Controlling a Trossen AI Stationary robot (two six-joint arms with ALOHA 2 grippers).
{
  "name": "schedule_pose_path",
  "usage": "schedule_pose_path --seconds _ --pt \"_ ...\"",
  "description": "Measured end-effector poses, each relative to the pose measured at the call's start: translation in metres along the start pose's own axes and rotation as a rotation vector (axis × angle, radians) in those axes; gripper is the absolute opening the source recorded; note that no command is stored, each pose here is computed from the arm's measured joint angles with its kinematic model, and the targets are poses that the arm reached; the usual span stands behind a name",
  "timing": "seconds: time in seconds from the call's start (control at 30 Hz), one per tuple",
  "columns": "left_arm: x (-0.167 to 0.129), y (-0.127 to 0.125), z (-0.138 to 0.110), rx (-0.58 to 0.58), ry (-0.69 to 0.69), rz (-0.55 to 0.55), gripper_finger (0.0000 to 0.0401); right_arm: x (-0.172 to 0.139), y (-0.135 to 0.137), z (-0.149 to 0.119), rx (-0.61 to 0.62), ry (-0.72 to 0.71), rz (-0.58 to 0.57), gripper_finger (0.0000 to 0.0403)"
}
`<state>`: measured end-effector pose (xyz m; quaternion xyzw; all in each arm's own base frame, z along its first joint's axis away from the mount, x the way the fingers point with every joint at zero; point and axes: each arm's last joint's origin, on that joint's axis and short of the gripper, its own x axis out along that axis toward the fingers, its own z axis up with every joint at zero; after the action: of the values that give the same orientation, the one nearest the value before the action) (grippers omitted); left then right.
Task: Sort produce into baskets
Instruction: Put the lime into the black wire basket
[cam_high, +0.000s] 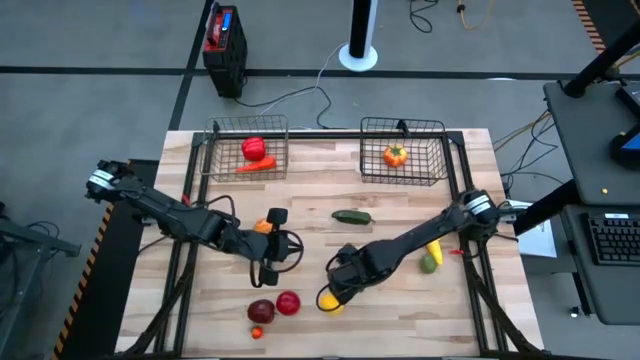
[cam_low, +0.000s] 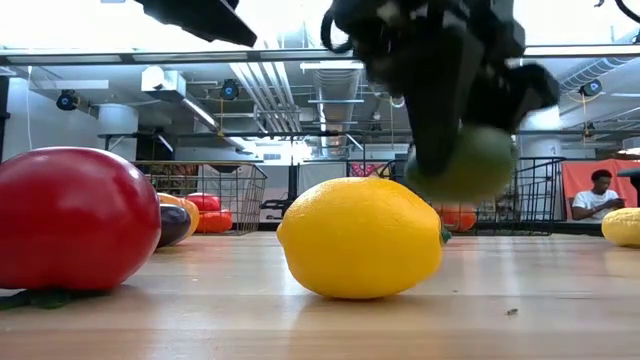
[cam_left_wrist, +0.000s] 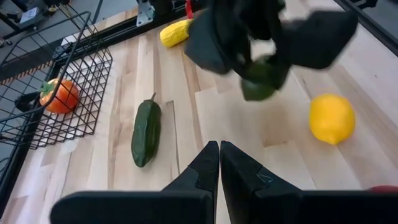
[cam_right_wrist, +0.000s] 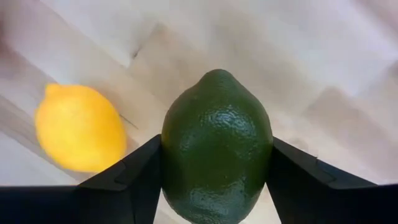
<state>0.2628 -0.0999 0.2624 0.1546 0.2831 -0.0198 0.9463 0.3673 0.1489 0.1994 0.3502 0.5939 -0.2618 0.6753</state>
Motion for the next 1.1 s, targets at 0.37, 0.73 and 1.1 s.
schedule_pose_path --seconds 0.37,0.73,1.1 --pt "0.001 0.0 0.001 -0.014 -0.01 0.001 0.0 -0.082 -0.041 0.045 -0.016 -0.211 0.032 0.0234" --pt "0.001 0.0 0.002 0.005 -0.016 0.003 0.0 -0.132 -0.111 0.113 0.019 -0.33 -0.002 0.0235" --pt "0.001 0.0 0.002 0.029 -0.016 0.005 0.0 -0.142 -0.211 0.167 0.127 -0.249 -0.307 0.0235"
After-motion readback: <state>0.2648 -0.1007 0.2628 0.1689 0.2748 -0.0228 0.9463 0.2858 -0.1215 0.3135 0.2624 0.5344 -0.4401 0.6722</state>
